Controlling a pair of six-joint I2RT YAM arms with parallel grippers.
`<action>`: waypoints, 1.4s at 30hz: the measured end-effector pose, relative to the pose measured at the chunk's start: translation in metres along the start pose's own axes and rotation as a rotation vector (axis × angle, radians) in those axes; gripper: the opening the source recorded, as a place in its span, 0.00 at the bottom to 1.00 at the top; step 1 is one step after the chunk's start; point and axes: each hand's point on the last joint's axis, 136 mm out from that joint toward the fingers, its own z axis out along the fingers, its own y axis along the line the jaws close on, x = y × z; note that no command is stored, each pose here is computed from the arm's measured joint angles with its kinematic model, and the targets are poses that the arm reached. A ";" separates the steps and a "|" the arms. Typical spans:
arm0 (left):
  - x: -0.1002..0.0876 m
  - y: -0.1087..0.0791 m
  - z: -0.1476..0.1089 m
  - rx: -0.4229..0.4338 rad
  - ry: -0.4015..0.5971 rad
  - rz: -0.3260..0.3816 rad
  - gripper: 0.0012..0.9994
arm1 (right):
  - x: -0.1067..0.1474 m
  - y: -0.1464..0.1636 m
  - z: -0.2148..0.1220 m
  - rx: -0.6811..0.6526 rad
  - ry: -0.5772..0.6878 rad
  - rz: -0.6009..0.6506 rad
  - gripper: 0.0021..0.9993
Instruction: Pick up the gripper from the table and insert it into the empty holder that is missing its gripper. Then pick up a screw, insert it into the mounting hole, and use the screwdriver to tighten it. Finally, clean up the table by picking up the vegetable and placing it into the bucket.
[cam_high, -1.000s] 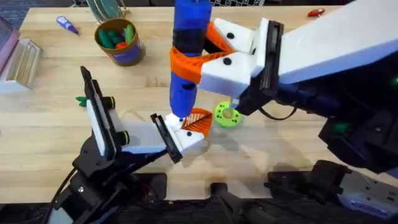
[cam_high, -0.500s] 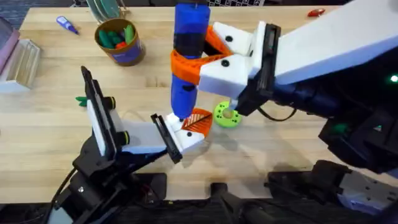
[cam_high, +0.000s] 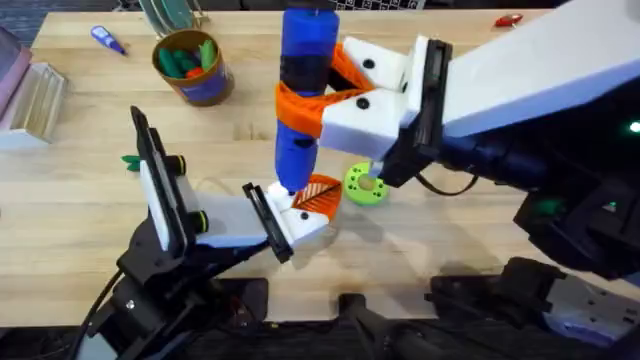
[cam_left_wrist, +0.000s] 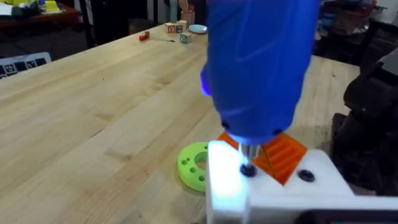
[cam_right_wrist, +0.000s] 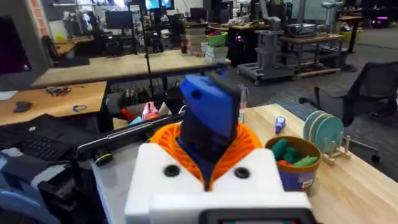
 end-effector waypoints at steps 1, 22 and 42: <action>0.000 0.000 0.000 0.000 0.000 0.000 0.01 | 0.000 0.000 0.000 0.000 0.000 0.000 0.02; 0.000 0.000 0.000 0.000 -0.001 0.001 0.01 | -0.053 -0.031 -0.031 0.122 -0.154 -0.125 0.02; 0.000 0.000 0.000 0.000 -0.001 0.000 0.01 | 0.198 -0.271 -0.152 0.583 1.116 -0.787 0.02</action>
